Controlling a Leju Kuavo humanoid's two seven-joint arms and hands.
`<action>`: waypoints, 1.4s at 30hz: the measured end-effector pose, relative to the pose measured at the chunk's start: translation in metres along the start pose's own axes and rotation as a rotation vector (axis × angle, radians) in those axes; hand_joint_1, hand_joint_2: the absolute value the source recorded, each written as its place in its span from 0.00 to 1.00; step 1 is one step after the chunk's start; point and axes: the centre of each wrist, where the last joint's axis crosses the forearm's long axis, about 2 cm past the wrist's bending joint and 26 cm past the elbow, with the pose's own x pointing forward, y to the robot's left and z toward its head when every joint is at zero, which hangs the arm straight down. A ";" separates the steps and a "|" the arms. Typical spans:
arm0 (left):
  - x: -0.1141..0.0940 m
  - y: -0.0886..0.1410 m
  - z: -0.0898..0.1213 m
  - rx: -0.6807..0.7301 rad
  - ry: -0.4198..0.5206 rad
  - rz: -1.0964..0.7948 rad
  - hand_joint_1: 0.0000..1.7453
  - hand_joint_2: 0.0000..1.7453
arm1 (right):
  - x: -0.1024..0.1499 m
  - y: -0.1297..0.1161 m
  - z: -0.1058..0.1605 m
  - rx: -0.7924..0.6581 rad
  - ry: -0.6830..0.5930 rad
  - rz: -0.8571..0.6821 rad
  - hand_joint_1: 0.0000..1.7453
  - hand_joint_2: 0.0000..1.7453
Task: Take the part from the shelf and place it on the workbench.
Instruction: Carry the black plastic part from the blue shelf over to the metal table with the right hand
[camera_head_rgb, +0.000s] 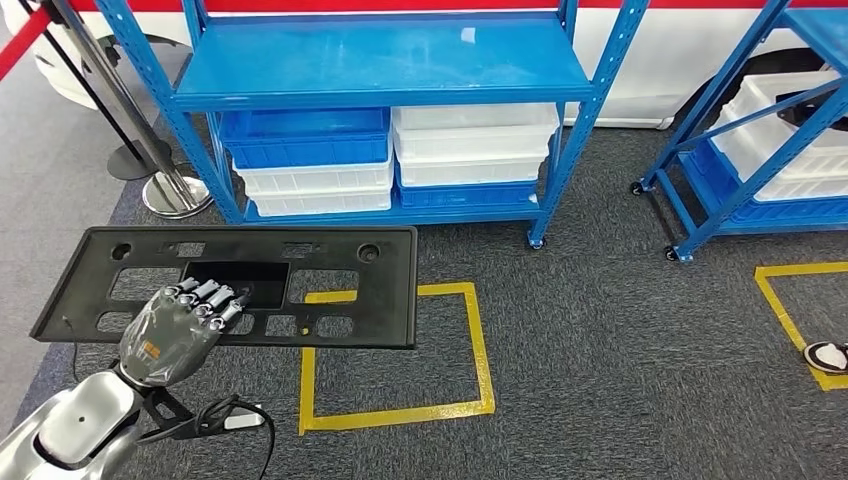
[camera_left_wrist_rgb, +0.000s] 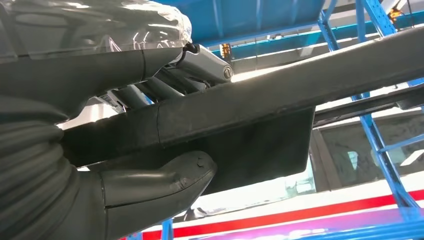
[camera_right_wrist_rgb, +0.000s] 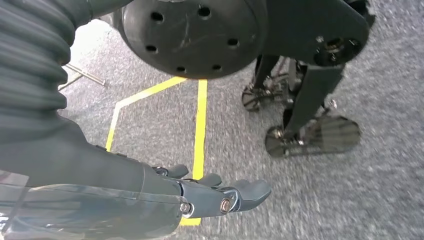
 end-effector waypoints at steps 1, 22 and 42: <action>0.000 0.000 0.000 -0.002 0.003 0.002 1.00 1.00 | 0.000 0.000 0.000 0.000 0.001 0.000 0.00 1.00; -0.008 -0.008 -0.001 -0.112 0.035 0.053 1.00 1.00 | -0.001 -0.002 0.000 0.010 -0.020 0.023 0.00 1.00; -0.007 -0.008 0.004 -0.055 0.054 0.026 1.00 1.00 | -0.004 -0.004 0.001 0.009 -0.018 0.033 0.00 1.00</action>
